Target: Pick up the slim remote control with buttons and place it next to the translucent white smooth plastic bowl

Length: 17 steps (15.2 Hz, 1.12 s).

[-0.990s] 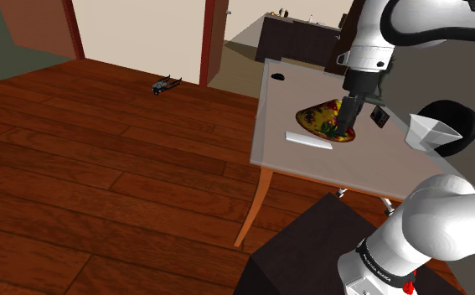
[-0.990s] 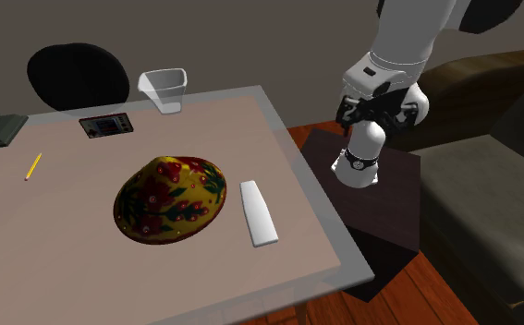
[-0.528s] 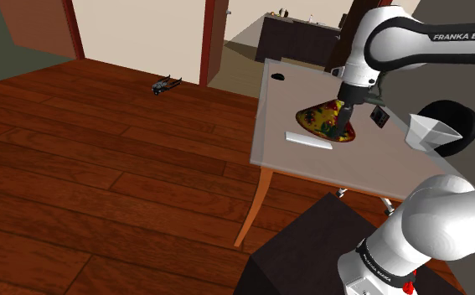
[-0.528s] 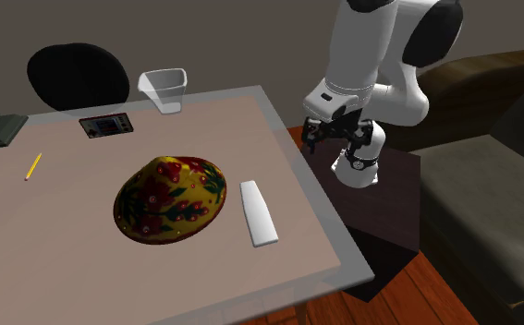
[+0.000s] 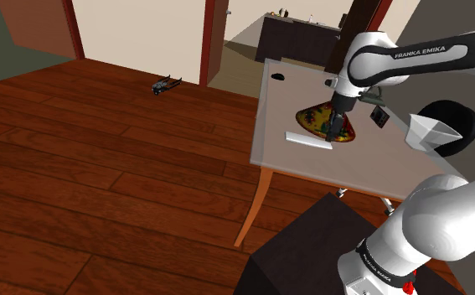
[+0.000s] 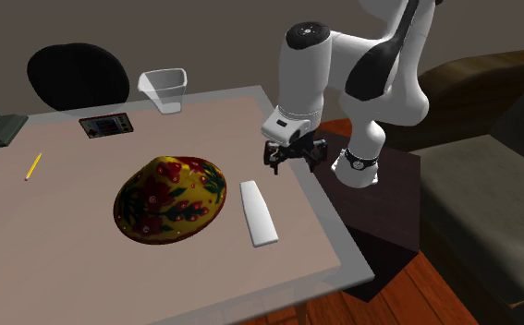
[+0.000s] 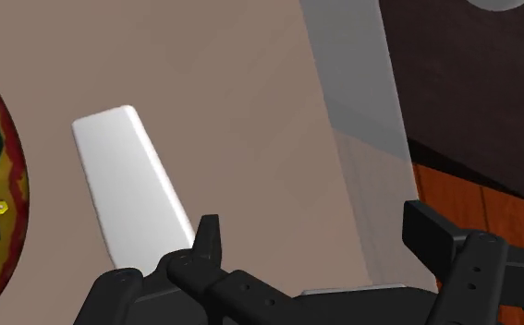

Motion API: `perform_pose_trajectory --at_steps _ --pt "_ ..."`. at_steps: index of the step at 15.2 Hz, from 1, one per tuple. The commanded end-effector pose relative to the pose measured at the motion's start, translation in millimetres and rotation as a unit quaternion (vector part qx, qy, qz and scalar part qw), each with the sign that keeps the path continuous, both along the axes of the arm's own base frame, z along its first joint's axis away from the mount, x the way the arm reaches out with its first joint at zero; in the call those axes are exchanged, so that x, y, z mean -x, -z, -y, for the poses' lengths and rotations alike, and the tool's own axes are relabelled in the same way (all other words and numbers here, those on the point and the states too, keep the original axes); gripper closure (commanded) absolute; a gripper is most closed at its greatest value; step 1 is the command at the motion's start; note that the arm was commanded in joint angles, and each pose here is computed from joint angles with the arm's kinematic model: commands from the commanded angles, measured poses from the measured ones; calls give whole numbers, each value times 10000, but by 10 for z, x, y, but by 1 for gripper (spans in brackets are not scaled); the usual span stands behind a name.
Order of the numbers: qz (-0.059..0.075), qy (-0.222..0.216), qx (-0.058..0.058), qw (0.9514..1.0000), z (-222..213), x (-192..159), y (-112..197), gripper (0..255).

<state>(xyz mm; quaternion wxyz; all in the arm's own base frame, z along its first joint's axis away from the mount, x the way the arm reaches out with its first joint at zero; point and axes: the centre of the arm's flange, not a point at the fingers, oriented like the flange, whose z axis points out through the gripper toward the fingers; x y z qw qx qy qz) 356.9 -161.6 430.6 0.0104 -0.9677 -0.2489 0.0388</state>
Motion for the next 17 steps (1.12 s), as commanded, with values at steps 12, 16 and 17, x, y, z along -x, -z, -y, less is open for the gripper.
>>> perform_pose_trajectory --at_steps 12,16,17 --pt "408 -1142 -97 9926 728 -741 790 0" --pt "408 -1142 -97 9926 726 -741 1001 0" --pt "408 -1142 -97 9926 726 -741 1031 0"
